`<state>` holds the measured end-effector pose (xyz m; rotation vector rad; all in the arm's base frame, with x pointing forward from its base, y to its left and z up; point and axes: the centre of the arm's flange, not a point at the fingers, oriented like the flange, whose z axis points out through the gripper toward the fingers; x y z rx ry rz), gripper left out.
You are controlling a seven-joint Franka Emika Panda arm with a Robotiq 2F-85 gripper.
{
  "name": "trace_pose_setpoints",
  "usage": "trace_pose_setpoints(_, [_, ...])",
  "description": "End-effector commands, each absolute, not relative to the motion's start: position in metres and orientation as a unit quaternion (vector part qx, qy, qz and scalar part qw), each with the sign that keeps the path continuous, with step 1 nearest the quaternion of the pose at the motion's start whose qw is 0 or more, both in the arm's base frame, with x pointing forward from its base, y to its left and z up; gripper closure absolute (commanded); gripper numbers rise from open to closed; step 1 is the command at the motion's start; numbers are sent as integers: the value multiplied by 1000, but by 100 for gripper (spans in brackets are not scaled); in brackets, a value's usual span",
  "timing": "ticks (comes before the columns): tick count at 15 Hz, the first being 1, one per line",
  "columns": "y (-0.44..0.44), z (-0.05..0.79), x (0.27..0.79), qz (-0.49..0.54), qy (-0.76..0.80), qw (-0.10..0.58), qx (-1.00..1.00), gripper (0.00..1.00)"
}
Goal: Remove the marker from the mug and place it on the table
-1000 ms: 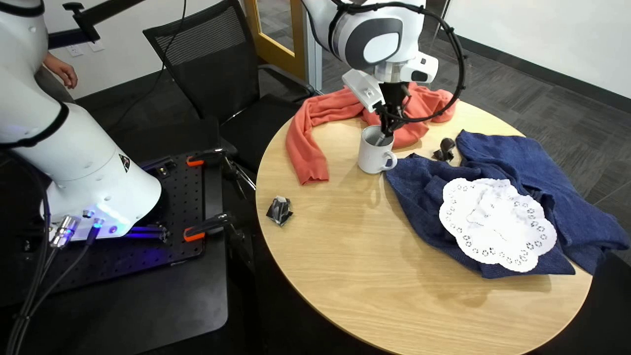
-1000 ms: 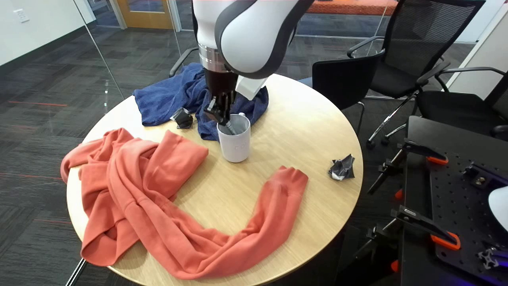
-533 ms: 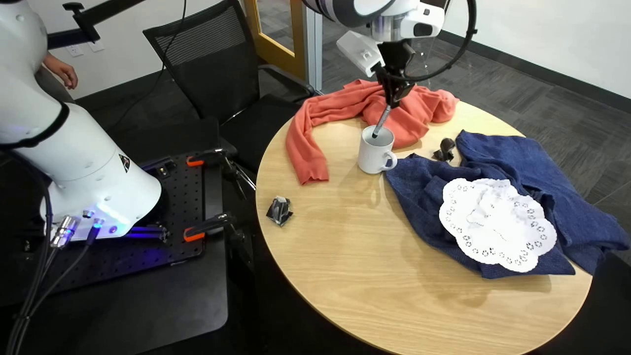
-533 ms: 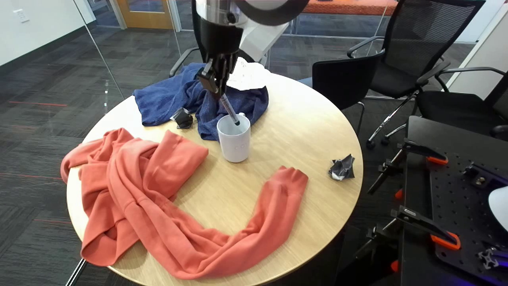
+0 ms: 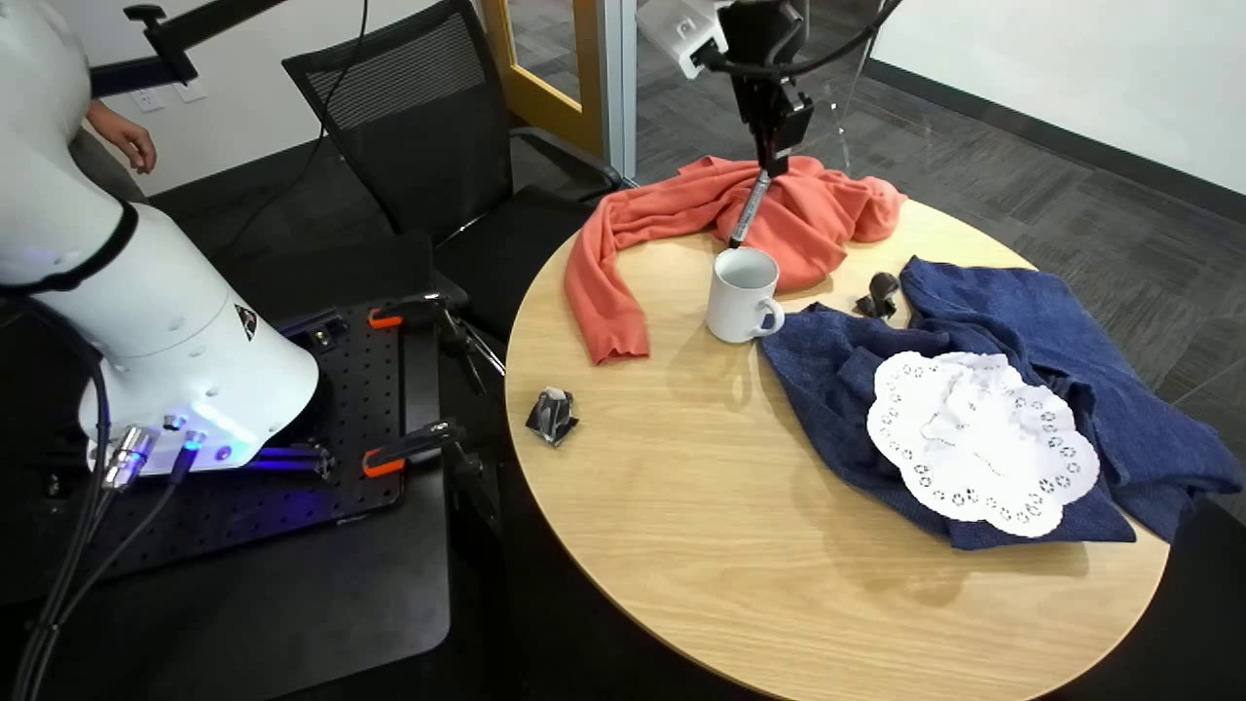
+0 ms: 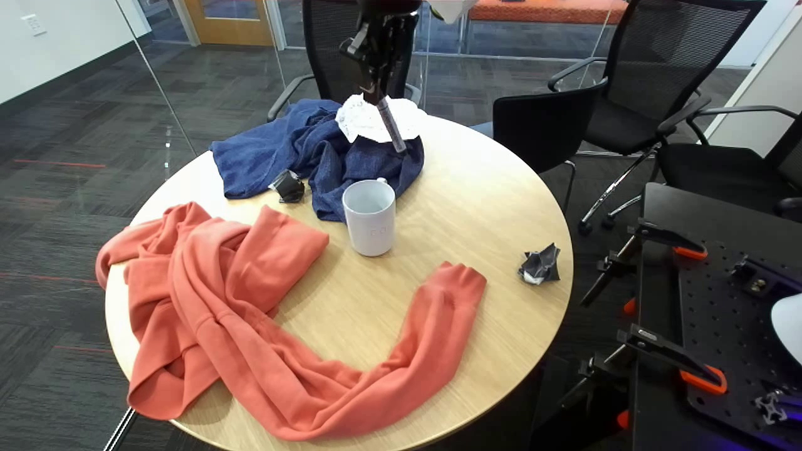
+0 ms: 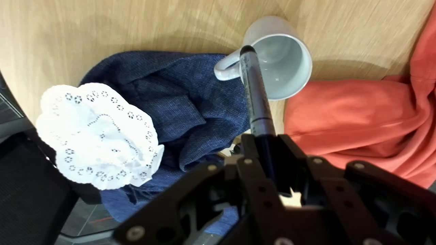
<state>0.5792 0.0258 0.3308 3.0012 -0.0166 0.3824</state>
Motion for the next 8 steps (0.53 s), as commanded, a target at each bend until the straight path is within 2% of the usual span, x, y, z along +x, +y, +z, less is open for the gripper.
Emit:
trace_pose_setpoints(1, [19, 336, 556, 114, -43, 74, 990, 94])
trace_pose_setpoints(8, [-18, 284, 538, 86, -73, 97, 989, 94])
